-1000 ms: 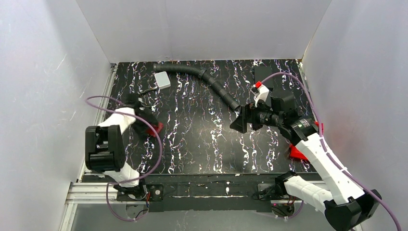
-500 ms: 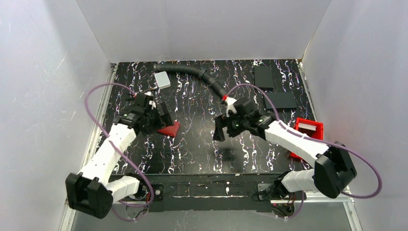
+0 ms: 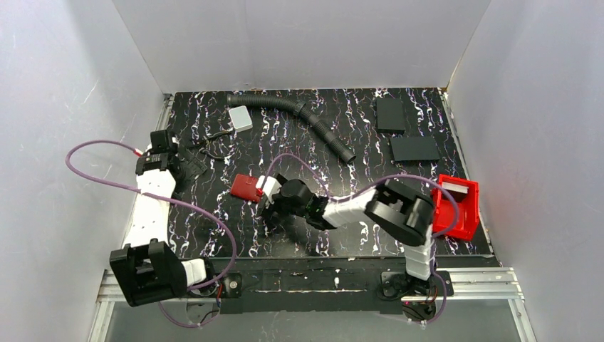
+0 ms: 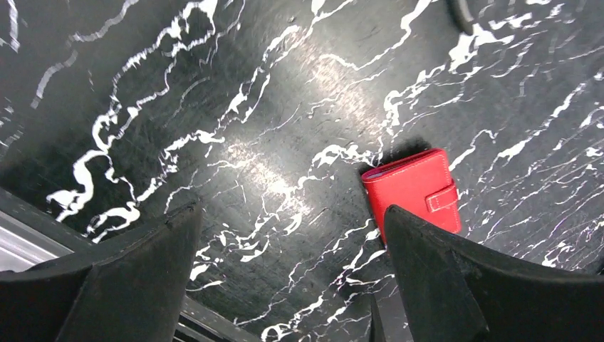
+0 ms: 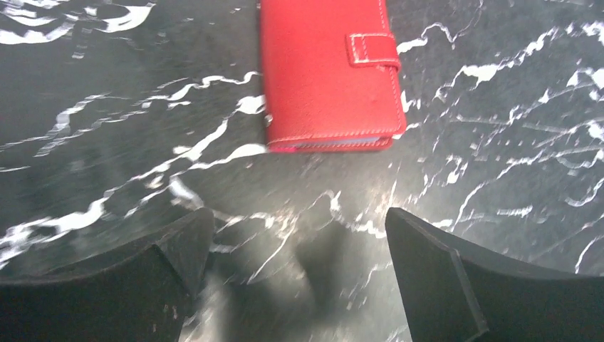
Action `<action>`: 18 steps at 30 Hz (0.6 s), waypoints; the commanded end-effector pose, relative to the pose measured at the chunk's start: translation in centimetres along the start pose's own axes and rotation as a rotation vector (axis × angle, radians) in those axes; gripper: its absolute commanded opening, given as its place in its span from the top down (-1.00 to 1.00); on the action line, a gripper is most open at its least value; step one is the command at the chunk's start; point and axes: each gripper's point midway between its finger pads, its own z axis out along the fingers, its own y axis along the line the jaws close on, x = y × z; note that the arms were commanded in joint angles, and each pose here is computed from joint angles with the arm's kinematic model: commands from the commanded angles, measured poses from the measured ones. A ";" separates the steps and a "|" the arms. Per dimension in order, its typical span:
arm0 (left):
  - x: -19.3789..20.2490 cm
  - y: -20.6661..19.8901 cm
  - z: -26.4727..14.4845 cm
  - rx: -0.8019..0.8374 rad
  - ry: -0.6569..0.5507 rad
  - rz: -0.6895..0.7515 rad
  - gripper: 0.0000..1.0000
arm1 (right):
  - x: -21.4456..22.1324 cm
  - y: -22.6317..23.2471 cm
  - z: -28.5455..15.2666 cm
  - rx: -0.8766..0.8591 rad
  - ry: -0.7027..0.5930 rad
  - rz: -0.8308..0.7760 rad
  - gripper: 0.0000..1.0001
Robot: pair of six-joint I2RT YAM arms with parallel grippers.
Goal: Put the credit cards into the card holder
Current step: Move the card holder to the center of the board.
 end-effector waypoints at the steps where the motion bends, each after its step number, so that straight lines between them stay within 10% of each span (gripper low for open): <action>1: 2.8 -0.3 1.1 0.047 0.140 -0.093 -0.97 | -5.7 -2.9 3.5 0.138 -0.221 -0.200 -1.00; 18: 3.4 -1.9 0.9 0.227 0.105 0.050 -0.97 | -3.2 -1.2 10.1 0.041 -0.039 -0.086 -0.89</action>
